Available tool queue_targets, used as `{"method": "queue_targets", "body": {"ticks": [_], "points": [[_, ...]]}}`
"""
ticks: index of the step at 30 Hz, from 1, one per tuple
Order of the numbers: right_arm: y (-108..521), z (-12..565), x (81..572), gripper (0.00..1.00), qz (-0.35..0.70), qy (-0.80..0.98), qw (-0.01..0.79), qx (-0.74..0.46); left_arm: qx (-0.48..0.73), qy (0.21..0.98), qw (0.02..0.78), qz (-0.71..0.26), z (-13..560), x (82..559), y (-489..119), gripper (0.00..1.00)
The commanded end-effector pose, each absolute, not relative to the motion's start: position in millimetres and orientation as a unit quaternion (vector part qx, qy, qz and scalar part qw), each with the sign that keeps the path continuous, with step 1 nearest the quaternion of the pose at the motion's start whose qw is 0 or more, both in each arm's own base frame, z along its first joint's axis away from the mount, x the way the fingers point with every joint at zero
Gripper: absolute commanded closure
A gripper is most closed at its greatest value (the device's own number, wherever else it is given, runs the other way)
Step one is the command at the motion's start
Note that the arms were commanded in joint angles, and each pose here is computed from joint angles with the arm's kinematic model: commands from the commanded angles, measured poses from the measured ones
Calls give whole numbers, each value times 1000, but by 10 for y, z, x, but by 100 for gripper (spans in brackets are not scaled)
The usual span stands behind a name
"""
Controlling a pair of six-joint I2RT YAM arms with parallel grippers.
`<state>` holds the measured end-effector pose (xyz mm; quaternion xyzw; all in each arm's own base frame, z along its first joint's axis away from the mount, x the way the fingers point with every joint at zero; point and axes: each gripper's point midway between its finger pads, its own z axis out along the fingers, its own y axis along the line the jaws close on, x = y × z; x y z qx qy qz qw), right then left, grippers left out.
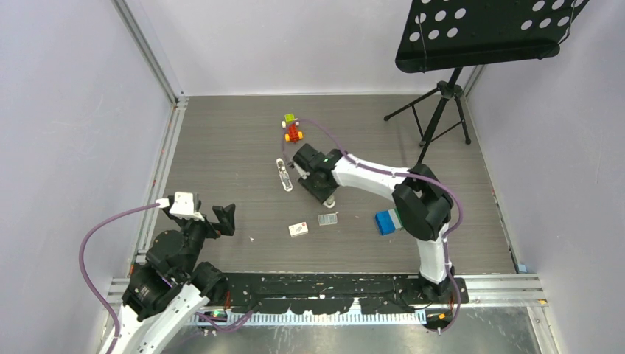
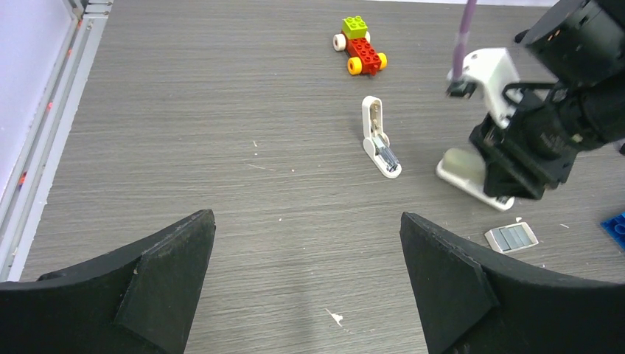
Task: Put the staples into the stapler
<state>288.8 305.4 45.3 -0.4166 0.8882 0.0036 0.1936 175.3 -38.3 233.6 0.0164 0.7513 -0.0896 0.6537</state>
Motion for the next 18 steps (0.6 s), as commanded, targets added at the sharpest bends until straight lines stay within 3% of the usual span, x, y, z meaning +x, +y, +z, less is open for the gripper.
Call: {"method": "queue_targets", "body": {"ticks": [1, 9, 18], "points": [[2571, 756, 3280, 82, -23, 914, 237, -329, 15, 746, 661, -85, 2385, 1784, -378, 0], [1763, 622, 3857, 80, -70, 953, 249, -157, 16, 748, 658, -84, 2367, 1794, -384, 0], [1838, 773, 4021, 56, -29, 954, 281, -100, 14, 748, 658, -82, 2367, 1800, -379, 0]]}}
